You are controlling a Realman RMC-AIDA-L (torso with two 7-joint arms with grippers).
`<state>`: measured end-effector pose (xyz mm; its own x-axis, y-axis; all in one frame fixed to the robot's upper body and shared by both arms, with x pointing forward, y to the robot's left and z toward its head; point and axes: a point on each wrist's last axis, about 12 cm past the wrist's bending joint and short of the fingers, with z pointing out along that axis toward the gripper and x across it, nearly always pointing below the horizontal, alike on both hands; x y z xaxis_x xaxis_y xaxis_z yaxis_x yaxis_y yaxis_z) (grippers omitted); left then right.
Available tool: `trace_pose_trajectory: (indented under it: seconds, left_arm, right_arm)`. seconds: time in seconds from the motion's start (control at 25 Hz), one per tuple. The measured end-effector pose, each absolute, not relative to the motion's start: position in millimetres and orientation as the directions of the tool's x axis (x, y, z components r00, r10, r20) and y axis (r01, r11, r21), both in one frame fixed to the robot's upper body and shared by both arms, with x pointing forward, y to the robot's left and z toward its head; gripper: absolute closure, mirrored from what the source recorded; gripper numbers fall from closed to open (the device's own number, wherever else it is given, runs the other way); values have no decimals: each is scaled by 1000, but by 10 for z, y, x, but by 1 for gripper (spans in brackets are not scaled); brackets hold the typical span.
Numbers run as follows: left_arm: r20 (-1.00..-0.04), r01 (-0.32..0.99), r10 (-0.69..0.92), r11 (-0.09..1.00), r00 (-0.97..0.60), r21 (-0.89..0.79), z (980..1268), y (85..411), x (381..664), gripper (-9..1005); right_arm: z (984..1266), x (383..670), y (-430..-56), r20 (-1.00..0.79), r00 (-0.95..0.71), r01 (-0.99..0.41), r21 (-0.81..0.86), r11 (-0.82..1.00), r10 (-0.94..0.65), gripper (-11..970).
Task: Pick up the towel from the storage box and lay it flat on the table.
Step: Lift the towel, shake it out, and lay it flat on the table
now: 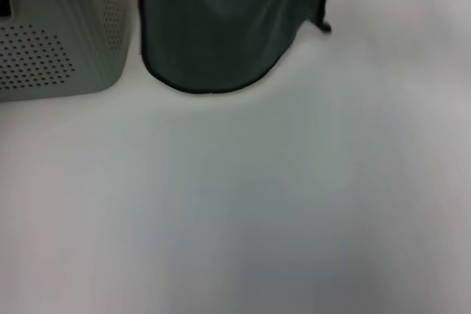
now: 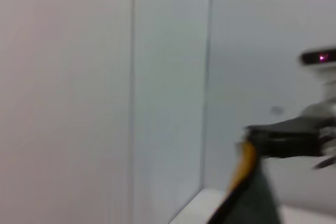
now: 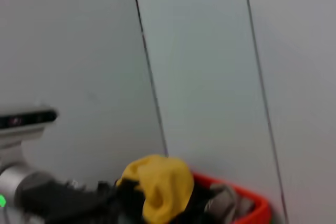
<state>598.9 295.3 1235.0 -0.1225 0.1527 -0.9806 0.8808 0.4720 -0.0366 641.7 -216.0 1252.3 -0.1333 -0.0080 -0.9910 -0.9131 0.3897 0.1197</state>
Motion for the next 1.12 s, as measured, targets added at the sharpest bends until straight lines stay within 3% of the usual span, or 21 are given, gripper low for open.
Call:
trace_pose_trajectory:
  seconds: [0.32,0.76,0.92,1.12]
  left_arm:
    - [-916,857,363,513,-169,46,12635,2886,5711,972]
    - [-885,746,435,642,-163,179,12717,2741,6009,971]
    - [-880,768,451,614,-151,183,12739,2727,5969,970]
    - [-868,868,483,475,-118,147,12720,2794,5684,970]
  right_arm:
    - [12563,6094,-2399,-985,-161,-919,130,371,-54,826]
    - [12758,6378,-2356,-994,-22,-880,-31,473,-106,818]
    - [12747,6282,-2338,-994,-32,-897,-20,441,-109,815]
    - [12596,5917,-2314,-989,-101,-943,61,327,-108,811]
